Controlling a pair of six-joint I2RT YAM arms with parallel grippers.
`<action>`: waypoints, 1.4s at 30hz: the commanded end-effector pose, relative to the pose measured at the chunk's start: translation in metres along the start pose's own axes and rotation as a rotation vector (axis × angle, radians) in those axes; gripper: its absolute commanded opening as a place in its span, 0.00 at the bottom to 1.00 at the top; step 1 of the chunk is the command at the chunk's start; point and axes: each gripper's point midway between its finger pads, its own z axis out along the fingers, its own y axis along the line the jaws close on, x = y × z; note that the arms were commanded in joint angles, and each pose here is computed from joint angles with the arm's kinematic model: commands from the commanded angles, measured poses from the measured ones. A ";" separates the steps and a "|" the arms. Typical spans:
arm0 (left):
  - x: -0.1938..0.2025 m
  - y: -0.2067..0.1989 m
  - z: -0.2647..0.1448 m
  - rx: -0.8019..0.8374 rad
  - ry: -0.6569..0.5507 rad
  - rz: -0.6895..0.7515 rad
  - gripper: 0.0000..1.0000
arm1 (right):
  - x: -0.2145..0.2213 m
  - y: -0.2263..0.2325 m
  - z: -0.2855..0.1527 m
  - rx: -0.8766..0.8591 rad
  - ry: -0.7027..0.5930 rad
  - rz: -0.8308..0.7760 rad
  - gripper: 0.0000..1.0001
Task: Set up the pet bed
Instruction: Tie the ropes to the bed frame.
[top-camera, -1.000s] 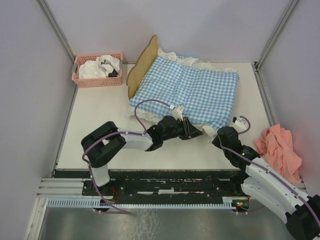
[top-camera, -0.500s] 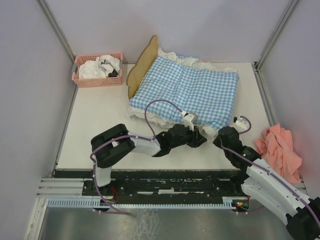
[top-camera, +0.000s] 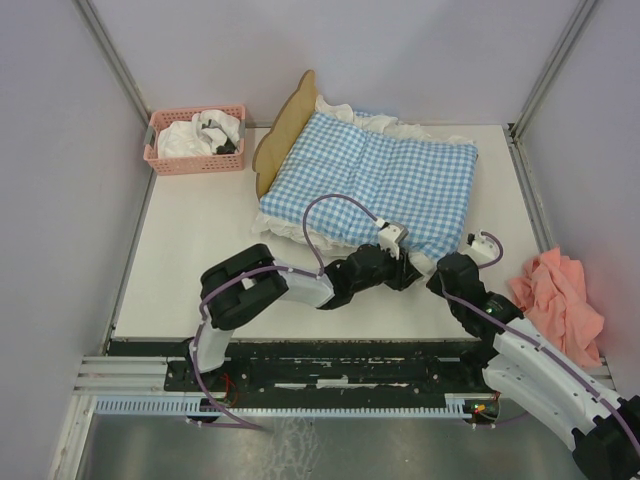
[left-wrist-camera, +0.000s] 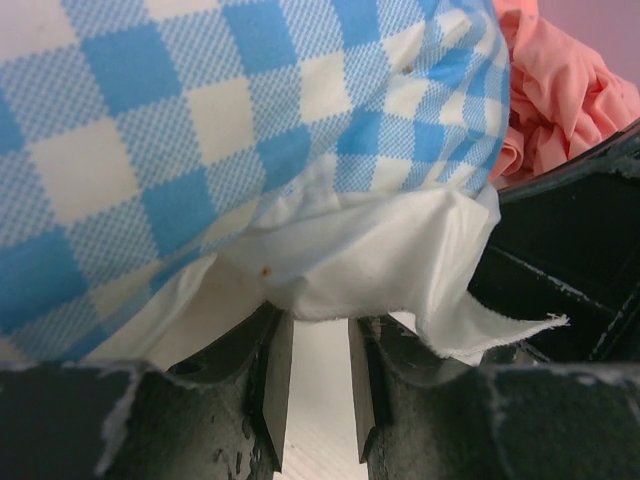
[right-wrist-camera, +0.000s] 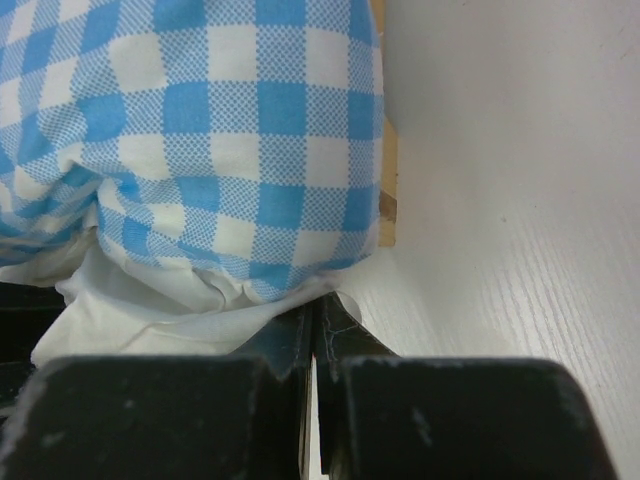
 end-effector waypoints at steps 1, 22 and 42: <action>-0.028 -0.014 0.013 0.042 -0.096 0.052 0.35 | -0.009 0.001 -0.001 -0.002 -0.033 0.012 0.02; -0.027 -0.018 0.035 0.063 -0.096 0.052 0.32 | -0.007 -0.002 -0.002 0.013 -0.024 0.003 0.02; -0.030 -0.028 0.010 0.118 -0.119 -0.012 0.03 | -0.005 -0.003 -0.004 0.037 0.001 0.040 0.02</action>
